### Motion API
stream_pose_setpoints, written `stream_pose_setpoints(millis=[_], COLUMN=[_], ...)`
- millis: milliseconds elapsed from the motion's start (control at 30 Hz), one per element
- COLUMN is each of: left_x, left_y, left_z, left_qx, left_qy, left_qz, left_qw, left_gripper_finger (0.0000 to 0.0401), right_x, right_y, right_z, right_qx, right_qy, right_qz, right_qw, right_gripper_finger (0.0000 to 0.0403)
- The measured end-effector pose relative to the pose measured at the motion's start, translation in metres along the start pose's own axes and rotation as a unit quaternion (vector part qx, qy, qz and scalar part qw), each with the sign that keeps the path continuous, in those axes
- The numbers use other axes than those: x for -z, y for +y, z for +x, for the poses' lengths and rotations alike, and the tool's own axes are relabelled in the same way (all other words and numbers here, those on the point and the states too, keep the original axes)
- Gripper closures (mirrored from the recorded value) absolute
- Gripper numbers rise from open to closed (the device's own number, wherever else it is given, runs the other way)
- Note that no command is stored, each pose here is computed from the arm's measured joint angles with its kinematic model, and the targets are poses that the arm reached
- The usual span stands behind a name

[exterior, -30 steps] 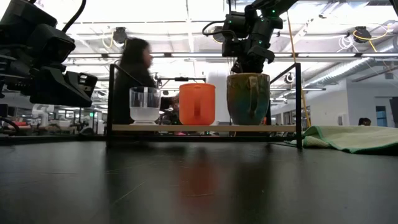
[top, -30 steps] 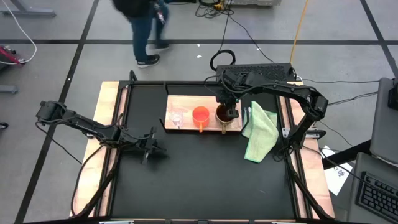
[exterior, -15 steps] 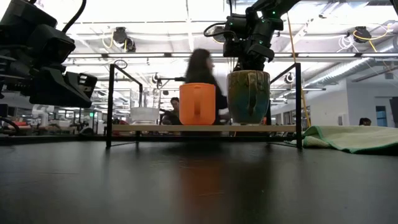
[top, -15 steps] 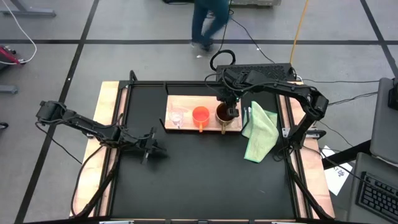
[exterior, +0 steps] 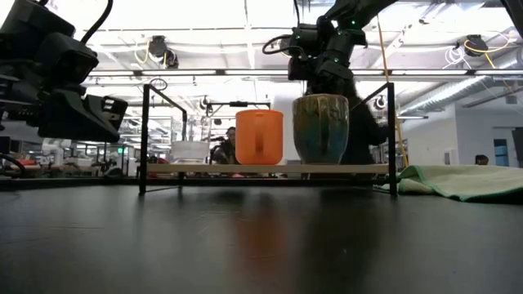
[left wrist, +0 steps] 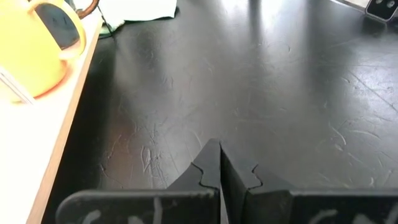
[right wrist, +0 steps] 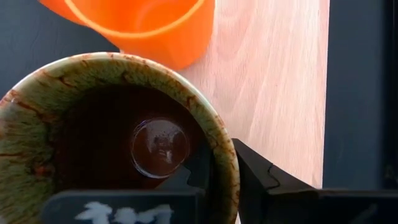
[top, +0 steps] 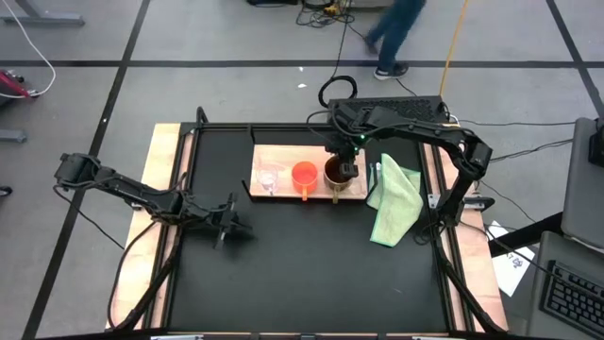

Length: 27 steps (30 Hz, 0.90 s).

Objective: Stack small to large cups/mugs on shelf
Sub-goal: Put the green mug on the shelf

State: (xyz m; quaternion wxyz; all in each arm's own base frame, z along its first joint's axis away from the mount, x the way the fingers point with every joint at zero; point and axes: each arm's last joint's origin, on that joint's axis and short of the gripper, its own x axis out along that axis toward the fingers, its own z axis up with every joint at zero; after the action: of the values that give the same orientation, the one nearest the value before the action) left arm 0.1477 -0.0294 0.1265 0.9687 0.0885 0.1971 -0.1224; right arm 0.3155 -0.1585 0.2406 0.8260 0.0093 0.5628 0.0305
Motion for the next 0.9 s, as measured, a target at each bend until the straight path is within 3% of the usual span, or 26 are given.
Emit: stream_pose_setpoints(millis=[900], left_x=[0.0015], left_y=[-0.0002], left_z=[0.0], left_qx=[0.001], left_qy=[0.007], left_qz=[0.007], left_qw=[1.0], left_gripper_finger=[0.04], right_x=[-0.0004], right_y=[-0.0006], right_z=[0.0015], right_qx=[0.01], right_qy=[-0.003], right_qz=[0.005], right_qw=[1.0], right_gripper_finger=[0.0371])
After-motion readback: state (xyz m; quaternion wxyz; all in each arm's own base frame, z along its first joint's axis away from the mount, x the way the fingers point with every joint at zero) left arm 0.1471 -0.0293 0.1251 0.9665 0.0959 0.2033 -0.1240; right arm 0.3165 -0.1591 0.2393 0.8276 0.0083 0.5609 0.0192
